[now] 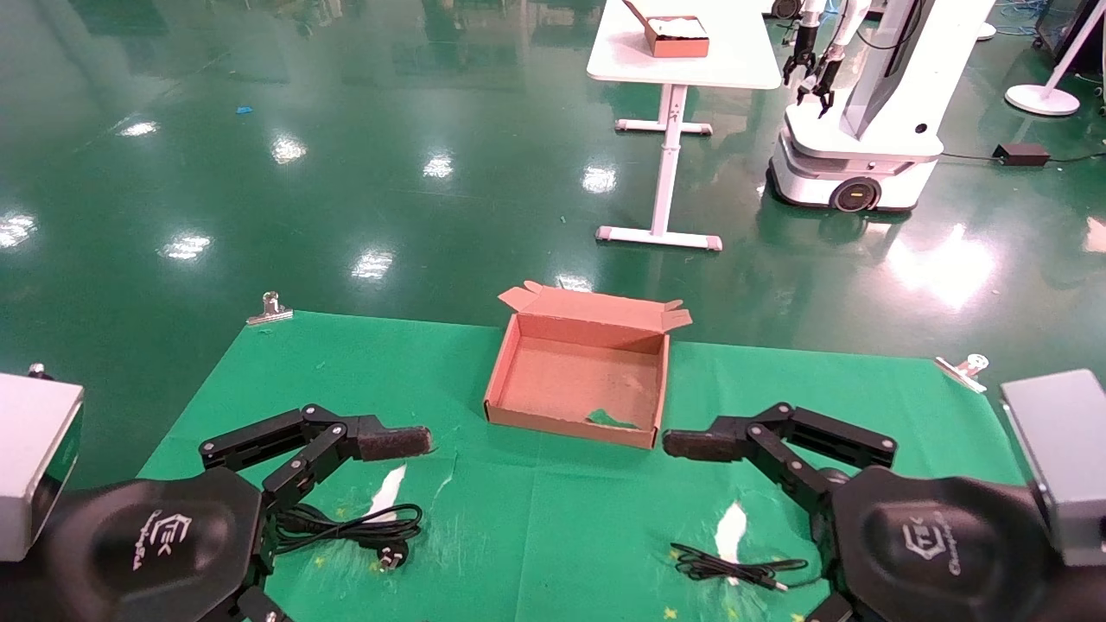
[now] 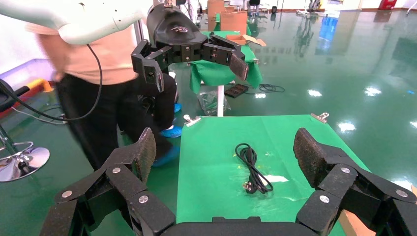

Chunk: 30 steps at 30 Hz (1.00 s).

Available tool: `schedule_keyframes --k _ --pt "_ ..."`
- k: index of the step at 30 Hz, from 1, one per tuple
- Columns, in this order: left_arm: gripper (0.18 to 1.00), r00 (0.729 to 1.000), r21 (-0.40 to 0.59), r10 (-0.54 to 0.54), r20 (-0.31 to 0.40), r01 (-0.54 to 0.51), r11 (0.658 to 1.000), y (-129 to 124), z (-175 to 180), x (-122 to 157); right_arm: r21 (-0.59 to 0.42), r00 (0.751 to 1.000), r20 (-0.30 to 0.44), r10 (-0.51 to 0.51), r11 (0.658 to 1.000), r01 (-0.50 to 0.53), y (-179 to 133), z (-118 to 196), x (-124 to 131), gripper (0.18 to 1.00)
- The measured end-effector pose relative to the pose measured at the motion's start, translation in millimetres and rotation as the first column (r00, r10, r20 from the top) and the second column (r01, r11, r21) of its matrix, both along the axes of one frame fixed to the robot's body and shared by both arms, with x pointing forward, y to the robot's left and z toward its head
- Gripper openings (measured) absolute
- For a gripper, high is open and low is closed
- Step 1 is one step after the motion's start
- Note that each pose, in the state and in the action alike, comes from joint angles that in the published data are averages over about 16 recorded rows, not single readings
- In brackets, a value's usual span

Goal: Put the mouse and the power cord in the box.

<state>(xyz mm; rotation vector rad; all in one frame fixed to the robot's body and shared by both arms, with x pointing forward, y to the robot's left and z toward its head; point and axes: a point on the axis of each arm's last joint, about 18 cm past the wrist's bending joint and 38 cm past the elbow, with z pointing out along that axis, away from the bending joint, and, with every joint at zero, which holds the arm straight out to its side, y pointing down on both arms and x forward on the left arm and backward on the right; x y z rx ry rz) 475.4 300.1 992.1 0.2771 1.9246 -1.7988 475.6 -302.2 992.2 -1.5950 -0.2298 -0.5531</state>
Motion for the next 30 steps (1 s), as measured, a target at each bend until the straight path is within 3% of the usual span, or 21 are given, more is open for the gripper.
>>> schedule_keyframes --k 23,30 --pt "1.0 1.0 0.002 0.001 0.0 -0.001 1.0 0 0 0 -0.002 1.0 -0.002 -0.002 1.0 0.002 0 -1 1 1.001" --pt "1.0 1.0 0.058 0.027 -0.002 -0.026 0.998 1 -9 9 -0.037 0.999 -0.015 -0.029 0.999 0.028 -6 -11 8 1.001"
